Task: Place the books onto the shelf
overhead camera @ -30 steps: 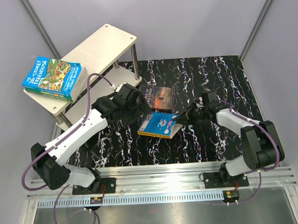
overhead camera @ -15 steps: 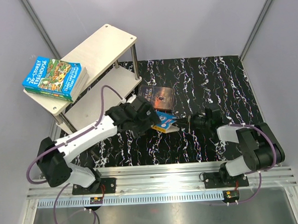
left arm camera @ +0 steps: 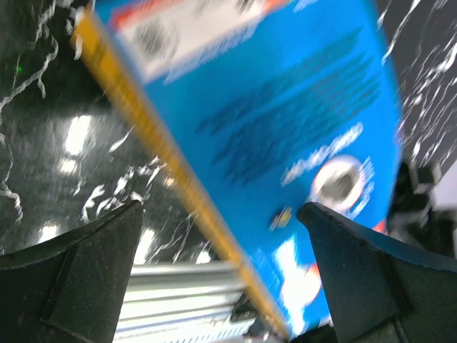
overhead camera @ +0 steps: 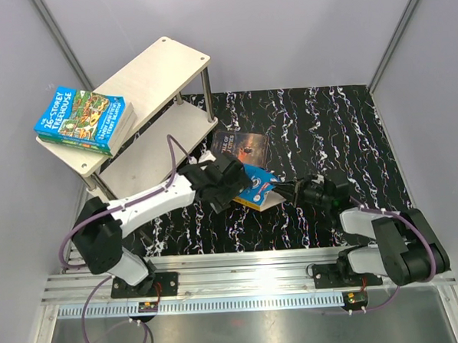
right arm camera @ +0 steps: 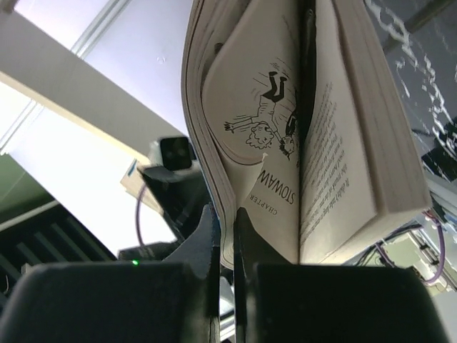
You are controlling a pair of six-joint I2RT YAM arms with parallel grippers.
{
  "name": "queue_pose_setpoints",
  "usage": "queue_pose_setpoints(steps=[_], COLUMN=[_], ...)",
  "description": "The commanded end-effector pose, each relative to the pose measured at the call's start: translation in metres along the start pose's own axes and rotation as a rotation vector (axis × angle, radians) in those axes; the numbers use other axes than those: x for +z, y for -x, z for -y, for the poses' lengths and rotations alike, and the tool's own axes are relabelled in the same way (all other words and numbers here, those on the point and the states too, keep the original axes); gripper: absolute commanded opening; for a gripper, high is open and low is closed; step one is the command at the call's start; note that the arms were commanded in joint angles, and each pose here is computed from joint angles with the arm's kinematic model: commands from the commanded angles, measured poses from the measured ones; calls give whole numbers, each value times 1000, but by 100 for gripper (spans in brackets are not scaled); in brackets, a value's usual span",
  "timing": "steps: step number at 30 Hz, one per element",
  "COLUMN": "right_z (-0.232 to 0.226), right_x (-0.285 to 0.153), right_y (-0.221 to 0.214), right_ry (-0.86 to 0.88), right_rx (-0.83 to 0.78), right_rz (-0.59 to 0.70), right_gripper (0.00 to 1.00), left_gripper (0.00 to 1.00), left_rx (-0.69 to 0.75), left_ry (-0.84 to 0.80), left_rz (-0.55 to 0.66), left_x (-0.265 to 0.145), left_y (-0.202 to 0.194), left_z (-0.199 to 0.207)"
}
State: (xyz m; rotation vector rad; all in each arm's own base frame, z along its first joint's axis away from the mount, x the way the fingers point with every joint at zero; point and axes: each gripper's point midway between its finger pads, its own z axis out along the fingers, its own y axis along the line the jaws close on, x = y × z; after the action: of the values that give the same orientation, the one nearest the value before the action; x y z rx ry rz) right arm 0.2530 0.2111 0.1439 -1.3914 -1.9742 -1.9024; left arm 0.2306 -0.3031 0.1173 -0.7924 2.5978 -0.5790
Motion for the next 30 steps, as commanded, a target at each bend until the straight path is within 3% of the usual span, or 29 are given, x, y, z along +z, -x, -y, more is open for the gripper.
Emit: queue_pose_setpoints(steps=[1, 6, 9, 13, 14, 17, 19, 30], right_z=[-29, -31, -38, -46, -40, -35, -29, -1], right_x=[-16, -25, -32, -40, -39, -46, -51, -52], right_y=[-42, -55, -65, -81, -79, -88, -93, -97], right_ry=[81, 85, 102, 89, 53, 30, 18, -120], right_rx=[88, 91, 106, 73, 98, 75, 64, -53], right_rz=[-153, -193, -213, -230, -214, -229, -248, -307], right_gripper=[0, 0, 0, 0, 0, 0, 0, 0], left_gripper=[99, 99, 93, 61, 44, 27, 3, 0], left_rx=[-25, -6, 11, 8, 9, 34, 64, 187], left_ry=[-10, -20, -23, -71, -79, -110, -126, -296], left_rz=[144, 190, 190, 194, 200, 220, 231, 324], left_x=[-5, -7, -1, -1, -3, -11, -15, -75], left_y=[30, 41, 40, 40, 42, 47, 51, 72], left_z=[25, 38, 39, 47, 49, 63, 71, 114])
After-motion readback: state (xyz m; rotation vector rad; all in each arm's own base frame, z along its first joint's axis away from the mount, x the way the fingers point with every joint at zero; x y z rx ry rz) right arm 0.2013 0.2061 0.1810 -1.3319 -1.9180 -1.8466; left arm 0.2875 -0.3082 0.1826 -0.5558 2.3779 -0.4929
